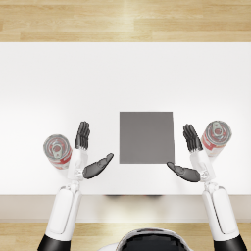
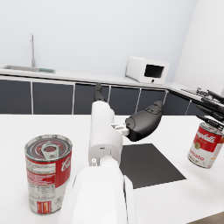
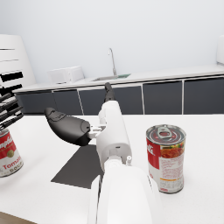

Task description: Pick up the red can on the left and place it in the middle, then pick up the red can on the right and place it on top of the can in the middle

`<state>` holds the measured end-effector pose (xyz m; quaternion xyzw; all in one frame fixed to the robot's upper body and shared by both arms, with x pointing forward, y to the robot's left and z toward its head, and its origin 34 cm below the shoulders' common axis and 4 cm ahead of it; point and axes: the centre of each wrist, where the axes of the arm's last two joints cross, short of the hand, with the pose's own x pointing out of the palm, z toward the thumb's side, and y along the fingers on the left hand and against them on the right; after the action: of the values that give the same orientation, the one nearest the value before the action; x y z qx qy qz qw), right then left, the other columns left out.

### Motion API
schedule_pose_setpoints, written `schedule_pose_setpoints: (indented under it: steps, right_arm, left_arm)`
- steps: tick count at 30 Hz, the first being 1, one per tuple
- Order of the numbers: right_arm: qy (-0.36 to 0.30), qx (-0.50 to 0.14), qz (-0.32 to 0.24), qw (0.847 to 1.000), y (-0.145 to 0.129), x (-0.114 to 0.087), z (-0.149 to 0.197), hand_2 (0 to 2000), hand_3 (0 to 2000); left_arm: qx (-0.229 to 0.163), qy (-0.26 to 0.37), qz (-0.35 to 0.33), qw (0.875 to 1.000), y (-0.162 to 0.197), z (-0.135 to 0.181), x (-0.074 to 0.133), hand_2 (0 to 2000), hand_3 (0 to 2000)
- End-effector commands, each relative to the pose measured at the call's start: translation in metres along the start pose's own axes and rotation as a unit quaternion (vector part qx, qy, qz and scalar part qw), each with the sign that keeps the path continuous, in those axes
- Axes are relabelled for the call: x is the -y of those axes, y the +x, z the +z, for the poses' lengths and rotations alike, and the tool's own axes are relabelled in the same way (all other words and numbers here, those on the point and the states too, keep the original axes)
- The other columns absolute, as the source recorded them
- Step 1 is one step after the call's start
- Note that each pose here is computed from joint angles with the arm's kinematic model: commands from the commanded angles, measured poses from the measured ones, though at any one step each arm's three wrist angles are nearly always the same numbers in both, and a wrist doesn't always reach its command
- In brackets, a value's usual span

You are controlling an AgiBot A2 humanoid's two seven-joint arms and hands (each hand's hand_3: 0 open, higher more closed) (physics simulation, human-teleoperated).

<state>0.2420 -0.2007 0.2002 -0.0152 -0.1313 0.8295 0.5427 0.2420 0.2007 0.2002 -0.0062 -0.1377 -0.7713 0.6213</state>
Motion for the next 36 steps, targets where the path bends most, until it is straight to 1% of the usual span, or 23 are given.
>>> schedule_pose_setpoints:
  steps: [1,18,19,21,24,26,28,31,34,36]
  right_arm:
    - [0.0,0.0,0.0,1.0,0.0,0.0,0.0,0,0]
    - [0.0,0.0,0.0,1.0,0.0,0.0,0.0,0,0]
    - [0.013,0.004,0.009,1.0,0.004,0.001,-0.007,0,0]
    - [-0.027,0.005,-0.018,0.999,0.004,0.001,0.0,0,0]
    - [-0.08,0.001,-0.047,0.996,0.0,-0.003,0.018,0,0]
    - [-0.104,-0.05,-0.078,0.99,-0.01,-0.008,0.03,0,0]
    - [-0.123,-0.1,-0.103,0.982,-0.016,-0.014,0.039,0,0]
    - [-0.144,-0.169,-0.148,0.964,-0.029,-0.023,0.054,0,0]
    - [-0.143,-0.197,-0.182,0.953,-0.041,-0.031,0.057,0,0]
    - [-0.139,-0.204,-0.199,0.948,-0.048,-0.034,0.056,0,0]
  left_arm:
    - [0.0,0.0,0.0,1.0,0.0,0.0,0.0,0,0]
    - [0.0,0.0,0.0,1.0,0.0,0.0,0.0,0,0]
    - [0.001,-0.014,-0.008,1.0,0.004,-0.007,0.0,0,0]
    - [0.001,0.024,-0.029,0.999,0.003,0.0,0.002,0,0]
    - [-0.003,0.078,-0.024,0.997,-0.006,0.018,0.005,0,0]
    - [-0.052,0.105,-0.002,0.993,-0.016,0.029,0.01,0,0]
    - [-0.1,0.126,0.022,0.987,-0.025,0.038,0.015,0,0]
    - [-0.167,0.146,0.068,0.973,-0.043,0.049,0.017,0,0]
    - [-0.196,0.155,0.107,0.962,-0.056,0.056,0.026,0,0]
    - [-0.203,0.151,0.133,0.958,-0.065,0.056,0.035,0,0]
